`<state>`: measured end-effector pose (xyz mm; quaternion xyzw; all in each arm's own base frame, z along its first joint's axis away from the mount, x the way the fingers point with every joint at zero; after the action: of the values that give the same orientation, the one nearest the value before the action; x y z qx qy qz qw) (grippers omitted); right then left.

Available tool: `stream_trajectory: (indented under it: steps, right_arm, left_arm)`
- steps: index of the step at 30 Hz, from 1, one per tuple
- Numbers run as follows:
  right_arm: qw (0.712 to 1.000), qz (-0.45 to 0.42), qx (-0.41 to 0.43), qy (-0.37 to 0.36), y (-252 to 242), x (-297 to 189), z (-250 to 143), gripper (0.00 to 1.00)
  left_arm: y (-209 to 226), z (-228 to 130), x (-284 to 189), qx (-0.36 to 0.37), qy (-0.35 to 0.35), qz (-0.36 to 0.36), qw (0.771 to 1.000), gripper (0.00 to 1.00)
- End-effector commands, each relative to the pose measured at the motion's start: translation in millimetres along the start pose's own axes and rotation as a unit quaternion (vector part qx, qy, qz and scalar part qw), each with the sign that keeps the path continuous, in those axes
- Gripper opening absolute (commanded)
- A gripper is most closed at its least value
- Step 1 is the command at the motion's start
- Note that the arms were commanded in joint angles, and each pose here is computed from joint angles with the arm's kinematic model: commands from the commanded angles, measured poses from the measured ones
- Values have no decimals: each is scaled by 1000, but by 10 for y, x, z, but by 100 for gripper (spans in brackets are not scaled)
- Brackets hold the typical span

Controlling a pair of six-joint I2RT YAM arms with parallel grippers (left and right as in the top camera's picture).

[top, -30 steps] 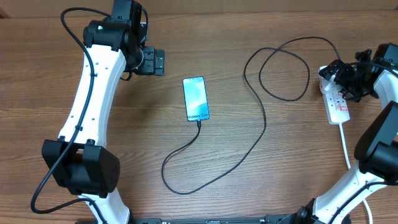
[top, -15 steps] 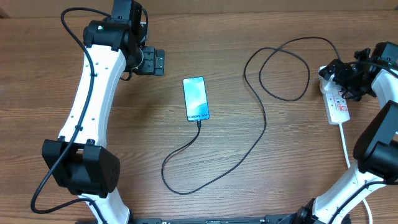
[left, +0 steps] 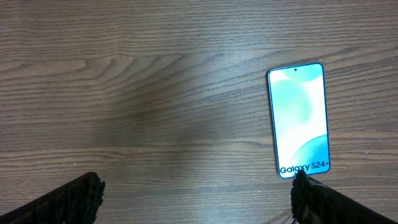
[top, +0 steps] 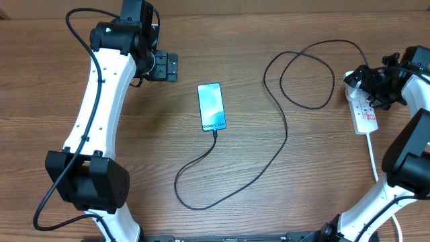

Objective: Plug charger to phone and switch on socket

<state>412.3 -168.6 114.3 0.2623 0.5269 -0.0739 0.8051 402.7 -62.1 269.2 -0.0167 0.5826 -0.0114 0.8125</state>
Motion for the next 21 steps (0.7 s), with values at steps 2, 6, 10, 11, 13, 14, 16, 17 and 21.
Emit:
stream_trajectory:
  steps: [2,6,10,11,13,14,16,17,21]
  right_arm:
    - [1000,-7,-4,1,-3,14,15,100]
    - [1000,-8,-3,3,-8,12,6,100]
    - [1000,-8,-1,8,-12,11,-9,100]
    - [1000,-8,0,9,-13,11,-15,100]
    - [1000,-9,1,13,-14,12,-27,100]
    - [1000,-9,1,14,-14,11,-31,100]
    - [1000,-9,2,16,-14,11,-39,100]
    - [1000,-7,2,17,-11,11,-41,100]
    - [1000,16,2,19,38,13,-46,100]
  left_arm:
    - [-2,9,28,8,1,3,1000,100]
    - [-3,9,28,8,1,3,1000,100]
    - [-2,9,28,8,1,3,1000,100]
    - [-2,9,28,8,1,3,1000,100]
    - [-3,10,28,8,1,3,1000,100]
    - [-2,9,28,8,1,3,1000,100]
    - [-3,9,28,8,1,3,1000,100]
    - [-2,9,28,8,1,3,1000,100]
    - [-2,9,28,8,1,3,1000,100]
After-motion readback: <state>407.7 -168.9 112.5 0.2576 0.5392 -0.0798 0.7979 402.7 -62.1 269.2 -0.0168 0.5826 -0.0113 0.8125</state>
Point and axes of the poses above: each gripper's point midway between its finger pads, its own x axis out along the fingers, its own y axis along the line the jaws close on, z = x × y, the point moved 8 cm from there along -x, back along the fingers, and after that the axes turned 2 degrees about -x, right-handed, at the moved point
